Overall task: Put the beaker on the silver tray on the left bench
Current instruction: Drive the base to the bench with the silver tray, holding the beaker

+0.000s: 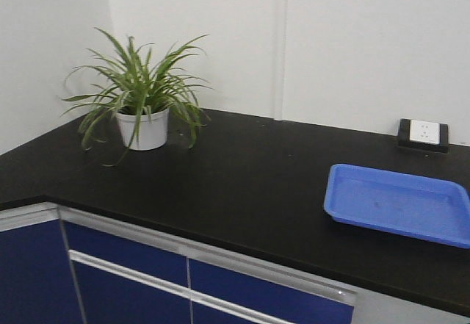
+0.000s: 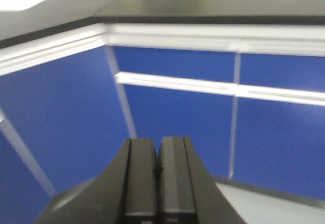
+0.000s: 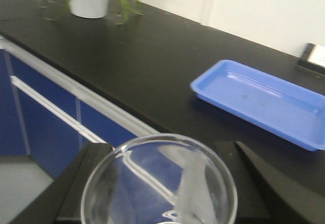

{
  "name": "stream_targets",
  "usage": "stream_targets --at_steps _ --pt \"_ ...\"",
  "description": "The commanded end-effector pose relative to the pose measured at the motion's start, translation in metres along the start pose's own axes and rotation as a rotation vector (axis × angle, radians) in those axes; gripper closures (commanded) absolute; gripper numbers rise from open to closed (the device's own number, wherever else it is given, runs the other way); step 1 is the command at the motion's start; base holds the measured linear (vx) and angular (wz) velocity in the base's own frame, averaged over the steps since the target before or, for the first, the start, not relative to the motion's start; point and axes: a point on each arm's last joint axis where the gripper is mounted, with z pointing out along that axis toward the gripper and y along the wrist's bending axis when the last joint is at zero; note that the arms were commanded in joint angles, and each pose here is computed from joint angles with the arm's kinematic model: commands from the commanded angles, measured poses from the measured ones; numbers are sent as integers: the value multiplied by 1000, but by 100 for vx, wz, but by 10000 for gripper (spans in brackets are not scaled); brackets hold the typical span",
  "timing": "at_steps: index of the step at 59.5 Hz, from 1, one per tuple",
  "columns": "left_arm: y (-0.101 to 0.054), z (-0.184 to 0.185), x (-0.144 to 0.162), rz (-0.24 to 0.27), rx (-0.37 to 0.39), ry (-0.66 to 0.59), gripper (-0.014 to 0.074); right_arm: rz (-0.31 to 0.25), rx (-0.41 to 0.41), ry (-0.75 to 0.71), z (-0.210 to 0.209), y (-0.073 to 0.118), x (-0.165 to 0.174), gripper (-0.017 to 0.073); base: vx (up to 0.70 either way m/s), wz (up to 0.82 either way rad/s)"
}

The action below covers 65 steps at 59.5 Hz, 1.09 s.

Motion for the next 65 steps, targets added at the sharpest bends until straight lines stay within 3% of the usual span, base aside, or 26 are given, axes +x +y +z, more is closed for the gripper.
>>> stream_targets --at_steps 1,65 --pt "-1 2 -1 -3 6 -63 592 -23 -11 -98 -3 0 -16 570 -32 49" --pt "-1 2 -1 -3 6 -63 592 -23 -11 -98 -3 0 -16 570 -24 64"
